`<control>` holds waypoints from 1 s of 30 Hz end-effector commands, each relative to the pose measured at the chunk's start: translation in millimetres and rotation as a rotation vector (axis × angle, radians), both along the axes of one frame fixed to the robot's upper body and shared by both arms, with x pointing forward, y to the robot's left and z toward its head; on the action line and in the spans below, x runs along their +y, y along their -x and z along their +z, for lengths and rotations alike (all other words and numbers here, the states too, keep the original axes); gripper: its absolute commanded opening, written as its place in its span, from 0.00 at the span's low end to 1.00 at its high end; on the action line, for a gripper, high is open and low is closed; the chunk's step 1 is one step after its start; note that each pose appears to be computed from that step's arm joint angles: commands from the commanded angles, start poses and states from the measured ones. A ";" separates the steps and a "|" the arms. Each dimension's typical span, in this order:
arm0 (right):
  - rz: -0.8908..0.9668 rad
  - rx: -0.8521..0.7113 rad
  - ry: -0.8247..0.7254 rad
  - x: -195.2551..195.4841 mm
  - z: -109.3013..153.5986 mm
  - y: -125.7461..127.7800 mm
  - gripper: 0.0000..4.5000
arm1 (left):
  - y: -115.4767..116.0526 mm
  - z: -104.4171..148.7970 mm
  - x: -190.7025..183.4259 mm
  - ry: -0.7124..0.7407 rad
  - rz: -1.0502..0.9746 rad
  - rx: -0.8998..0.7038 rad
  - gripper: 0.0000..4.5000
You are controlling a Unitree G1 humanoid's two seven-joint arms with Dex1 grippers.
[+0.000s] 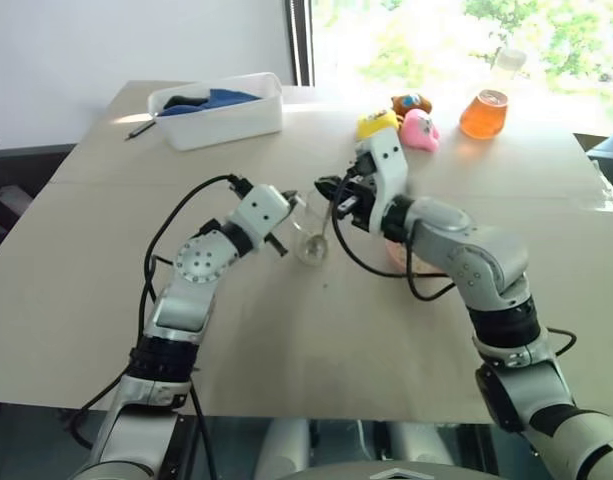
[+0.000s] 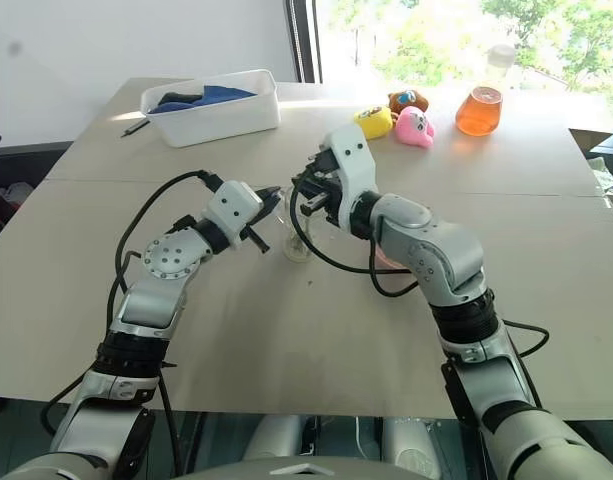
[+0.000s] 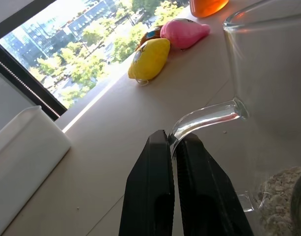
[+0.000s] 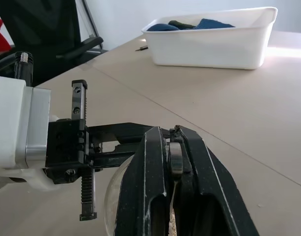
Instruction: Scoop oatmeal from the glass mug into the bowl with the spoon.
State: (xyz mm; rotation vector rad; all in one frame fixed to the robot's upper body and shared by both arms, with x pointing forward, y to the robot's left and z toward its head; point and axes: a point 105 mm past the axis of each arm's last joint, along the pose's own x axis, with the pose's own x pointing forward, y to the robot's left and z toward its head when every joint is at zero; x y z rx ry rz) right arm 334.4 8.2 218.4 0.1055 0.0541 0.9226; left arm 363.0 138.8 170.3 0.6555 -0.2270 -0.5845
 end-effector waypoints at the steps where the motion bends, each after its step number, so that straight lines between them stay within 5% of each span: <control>1: 0.011 0.094 -0.068 2.8 -4.4 4.8 0.00 | 7.1 25.1 -9.3 0.021 -0.039 -0.094 0.00; 9: -0.085 0.279 -0.230 -6.2 -1.0 -7.5 0.00 | 10.2 16.2 -13.1 0.005 -0.051 -0.092 0.00; 30: -0.132 0.300 -0.397 -58.8 59.5 -16.0 0.00 | 6.0 3.2 -7.4 0.069 -0.010 -0.077 0.00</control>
